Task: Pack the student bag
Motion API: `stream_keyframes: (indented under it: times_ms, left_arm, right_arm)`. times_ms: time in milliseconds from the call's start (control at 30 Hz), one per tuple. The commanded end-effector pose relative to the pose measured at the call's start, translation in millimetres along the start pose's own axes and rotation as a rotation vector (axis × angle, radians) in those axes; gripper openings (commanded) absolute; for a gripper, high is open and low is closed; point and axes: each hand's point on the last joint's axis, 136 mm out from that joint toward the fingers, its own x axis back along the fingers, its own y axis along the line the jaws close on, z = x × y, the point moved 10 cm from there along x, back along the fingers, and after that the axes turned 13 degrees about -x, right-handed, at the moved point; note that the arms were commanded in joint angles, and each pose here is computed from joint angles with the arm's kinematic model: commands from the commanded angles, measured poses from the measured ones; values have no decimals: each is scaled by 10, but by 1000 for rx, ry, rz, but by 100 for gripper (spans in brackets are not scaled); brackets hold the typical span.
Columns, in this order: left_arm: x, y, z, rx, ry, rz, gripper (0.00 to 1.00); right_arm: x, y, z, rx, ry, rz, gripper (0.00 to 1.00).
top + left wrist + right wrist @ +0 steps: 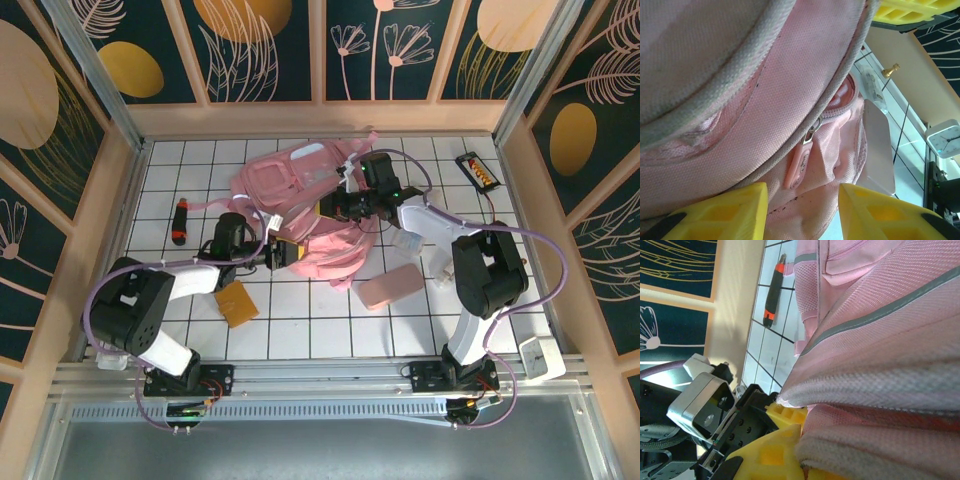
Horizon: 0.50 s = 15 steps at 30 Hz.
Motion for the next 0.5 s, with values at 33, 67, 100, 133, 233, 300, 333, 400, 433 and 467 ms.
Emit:
stream_keyframes:
  times_ms: [33, 67, 100, 133, 233, 300, 333, 400, 433, 467]
  left_arm:
    - [-75, 25, -141, -3, -25, 43, 41]
    - [-86, 26, -138, -3, -22, 51, 40]
    - [-93, 26, -136, -2, -19, 62, 39]
    - [-103, 21, -137, -2, -17, 76, 36]
    - [-124, -6, -148, 4, -7, 119, 21]
    - [-119, -28, -142, 3, -5, 137, 16]
    - [-115, -44, -131, 6, -4, 149, 13]
    - [-108, -54, -121, 16, -6, 161, 14]
    - [-112, -45, -106, 26, -3, 155, 16]
    - [-117, -32, -95, 32, 1, 145, 20]
  right_arm:
    - [-76, 68, 18, 15, 33, -40, 0]
    - [-76, 73, 16, 16, 32, -43, 0]
    - [-75, 75, 15, 14, 32, -44, 0]
    - [-75, 80, 18, 15, 32, -48, 0]
    - [-81, 73, 19, 9, 34, -51, 0]
    - [-80, 72, 18, 7, 33, -50, 0]
    - [-80, 71, 16, 7, 33, -50, 0]
    - [-83, 81, 14, 7, 32, -53, 0]
    - [-82, 80, 9, 5, 31, -55, 0]
    - [-85, 89, 10, 5, 32, -58, 0]
